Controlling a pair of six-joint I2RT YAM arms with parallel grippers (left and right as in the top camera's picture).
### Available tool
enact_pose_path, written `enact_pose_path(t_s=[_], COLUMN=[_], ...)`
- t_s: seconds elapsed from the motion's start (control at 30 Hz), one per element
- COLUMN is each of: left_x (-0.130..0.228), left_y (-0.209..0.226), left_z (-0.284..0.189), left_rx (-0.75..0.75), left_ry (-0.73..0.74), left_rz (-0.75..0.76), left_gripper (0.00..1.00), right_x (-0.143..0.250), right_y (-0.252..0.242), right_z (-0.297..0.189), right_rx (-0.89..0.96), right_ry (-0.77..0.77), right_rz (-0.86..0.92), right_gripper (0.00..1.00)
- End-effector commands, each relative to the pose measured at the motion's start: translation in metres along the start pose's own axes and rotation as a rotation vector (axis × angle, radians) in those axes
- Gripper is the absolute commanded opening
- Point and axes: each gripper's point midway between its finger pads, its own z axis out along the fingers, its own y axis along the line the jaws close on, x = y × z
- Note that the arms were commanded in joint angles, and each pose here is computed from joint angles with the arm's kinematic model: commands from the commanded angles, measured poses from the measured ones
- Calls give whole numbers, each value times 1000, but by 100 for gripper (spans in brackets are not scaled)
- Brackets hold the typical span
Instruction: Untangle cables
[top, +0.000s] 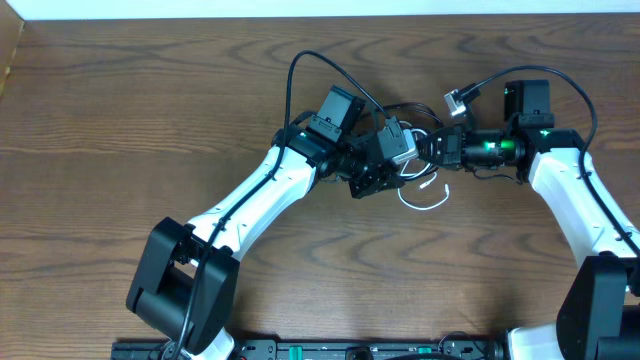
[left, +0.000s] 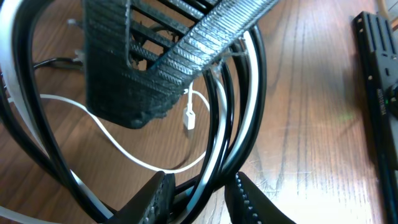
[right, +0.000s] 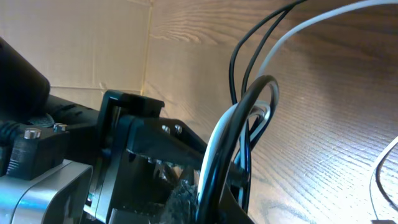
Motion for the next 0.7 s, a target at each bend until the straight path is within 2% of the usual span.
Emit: enact_pose_path(t_s=[0.0, 0.07, 0.1, 0.2, 0.3, 0.37, 0.47, 0.5, 0.57, 0.67], left_x=[-4, -8, -14, -20, -22, -26, -37, -36, -27, -20], left_y=[-12, -16, -24, -34, -32, -25, 0, 20, 42, 59], left_z=[1, 1, -1, -3, -4, -8, -26, -35, -45, -55], left_rx=[74, 101, 149, 212, 211, 197, 135, 52, -61, -148], left_ry=[-39, -60, -93, -128, -125, -140, -193, -202, -197, -196], left_rz=[-1, 3, 6, -10, -99, -193, -356, -457, -534, -576], left_gripper=[24, 20, 8, 7, 7, 7, 7, 7, 8, 7], right_x=[-2, -3, -3, -5, -9, -12, -8, -5, -1, 5], right_y=[12, 12, 12, 10, 5, -10, -54, -73, -96, -118], right_z=[-6, -6, -6, -9, -15, -19, -29, -36, -47, -62], right_rx=[-56, -55, -55, -52, -39, 36, 276, 387, 534, 688], right_ry=[-4, -7, -7, -16, -35, -58, -83, -93, -112, -134], right_rz=[-35, -34, -34, -31, -22, -1, 91, 145, 211, 273], right_gripper=[1, 1, 1, 1, 1, 1, 1, 1, 1, 1])
